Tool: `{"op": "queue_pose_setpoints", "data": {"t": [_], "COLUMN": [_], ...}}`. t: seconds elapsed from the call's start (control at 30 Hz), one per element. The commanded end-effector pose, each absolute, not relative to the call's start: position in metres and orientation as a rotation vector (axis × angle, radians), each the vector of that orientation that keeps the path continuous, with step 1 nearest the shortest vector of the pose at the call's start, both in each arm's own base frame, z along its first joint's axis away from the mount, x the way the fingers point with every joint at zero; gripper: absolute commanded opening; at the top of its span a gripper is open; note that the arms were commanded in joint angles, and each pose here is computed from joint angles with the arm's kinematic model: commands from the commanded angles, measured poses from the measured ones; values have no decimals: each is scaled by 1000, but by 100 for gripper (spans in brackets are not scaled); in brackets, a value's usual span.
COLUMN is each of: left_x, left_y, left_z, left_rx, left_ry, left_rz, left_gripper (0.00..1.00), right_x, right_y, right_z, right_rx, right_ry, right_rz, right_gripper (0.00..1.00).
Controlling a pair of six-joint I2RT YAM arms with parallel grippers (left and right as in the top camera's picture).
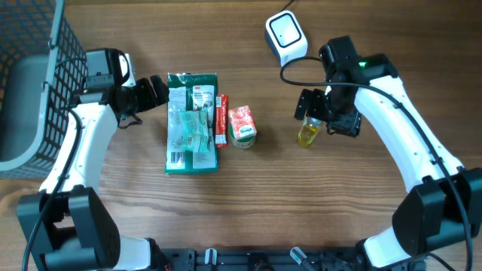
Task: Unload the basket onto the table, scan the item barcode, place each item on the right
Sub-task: 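Move the right gripper over the yellow oil bottle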
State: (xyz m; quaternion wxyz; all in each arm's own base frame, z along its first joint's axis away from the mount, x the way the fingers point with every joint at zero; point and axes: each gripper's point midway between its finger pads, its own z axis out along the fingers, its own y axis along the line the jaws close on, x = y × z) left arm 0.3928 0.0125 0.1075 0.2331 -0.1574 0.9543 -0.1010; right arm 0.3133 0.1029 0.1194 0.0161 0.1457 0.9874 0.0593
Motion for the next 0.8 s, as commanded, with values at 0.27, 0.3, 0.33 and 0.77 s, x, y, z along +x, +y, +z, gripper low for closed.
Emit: {"op": "queue_pose_setpoints", "data": {"t": [0.27, 0.3, 0.33, 0.77], "left_x": [397, 397, 397, 397], "left_y": [18, 18, 18, 18], "left_z": [117, 117, 117, 117], "left_rx": [-427, -427, -427, -427], "left_ry": [2593, 2593, 2593, 2593], "left_rz": [-263, -263, -263, -263], "left_gripper": [100, 100, 100, 100], "right_x": [322, 322, 322, 326], "right_y": [105, 105, 105, 106], "right_z": [107, 107, 107, 108], "right_rx": [463, 463, 464, 460], "right_ry": [3043, 3043, 3042, 3027], "right_rz": [187, 187, 186, 197], "right_gripper": [100, 100, 100, 100]}}
